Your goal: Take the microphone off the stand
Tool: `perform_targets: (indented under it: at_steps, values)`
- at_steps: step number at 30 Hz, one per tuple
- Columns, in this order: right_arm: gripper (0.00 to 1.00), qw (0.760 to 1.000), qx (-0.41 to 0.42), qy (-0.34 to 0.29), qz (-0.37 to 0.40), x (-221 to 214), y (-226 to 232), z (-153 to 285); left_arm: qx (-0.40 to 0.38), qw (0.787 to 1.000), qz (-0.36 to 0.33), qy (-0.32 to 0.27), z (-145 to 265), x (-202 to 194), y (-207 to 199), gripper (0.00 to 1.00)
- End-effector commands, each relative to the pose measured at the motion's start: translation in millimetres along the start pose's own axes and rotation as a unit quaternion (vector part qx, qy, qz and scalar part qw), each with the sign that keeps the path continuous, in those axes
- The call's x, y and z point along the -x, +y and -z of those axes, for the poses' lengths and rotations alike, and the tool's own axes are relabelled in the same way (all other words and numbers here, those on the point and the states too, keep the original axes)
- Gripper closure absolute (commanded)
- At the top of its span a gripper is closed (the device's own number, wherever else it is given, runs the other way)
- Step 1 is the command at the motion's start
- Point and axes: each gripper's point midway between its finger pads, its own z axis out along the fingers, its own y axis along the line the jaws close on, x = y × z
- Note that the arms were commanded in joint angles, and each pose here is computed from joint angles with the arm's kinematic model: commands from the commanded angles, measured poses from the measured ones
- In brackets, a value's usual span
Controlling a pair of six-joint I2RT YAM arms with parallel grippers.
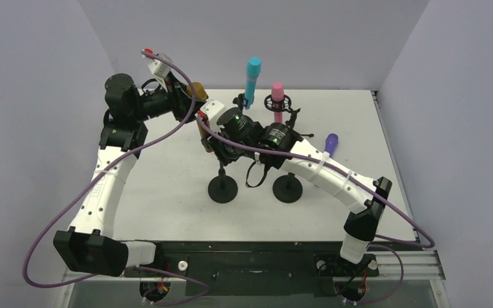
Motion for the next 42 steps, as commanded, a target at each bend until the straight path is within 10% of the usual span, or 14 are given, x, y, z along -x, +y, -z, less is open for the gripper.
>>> perform_targets:
  at_steps: [1, 9, 21, 31, 42]
  values:
    - [1.0, 0.999, -0.027, 0.014, 0.042, -7.5, -10.6, 10.4, -0.064, 0.997, -0.033, -0.016, 3.8, 14.9, -32.0, 1.0]
    - [1.0, 0.992, 0.091, -0.021, 0.091, 0.7, 20.0, 33.7, -0.097, 0.994, -0.036, -0.015, 8.1, 17.1, -45.6, 1.0]
    - [1.0, 0.997, 0.044, -0.028, 0.051, -0.9, 1.5, 16.7, 0.053, 0.997, -0.022, -0.044, 15.6, 30.7, -7.2, 1.0]
    - [1.0, 0.998, -0.039, -0.035, -0.022, 3.4, -27.8, -0.1, 0.295, 0.948, -0.045, -0.111, 62.8, 60.0, 49.4, 1.0]
    - [1.0, 0.99, -0.12, -0.064, -0.037, 36.8, -52.9, -26.2, 0.36, 0.922, -0.051, -0.132, 85.6, 65.9, 58.3, 1.0]
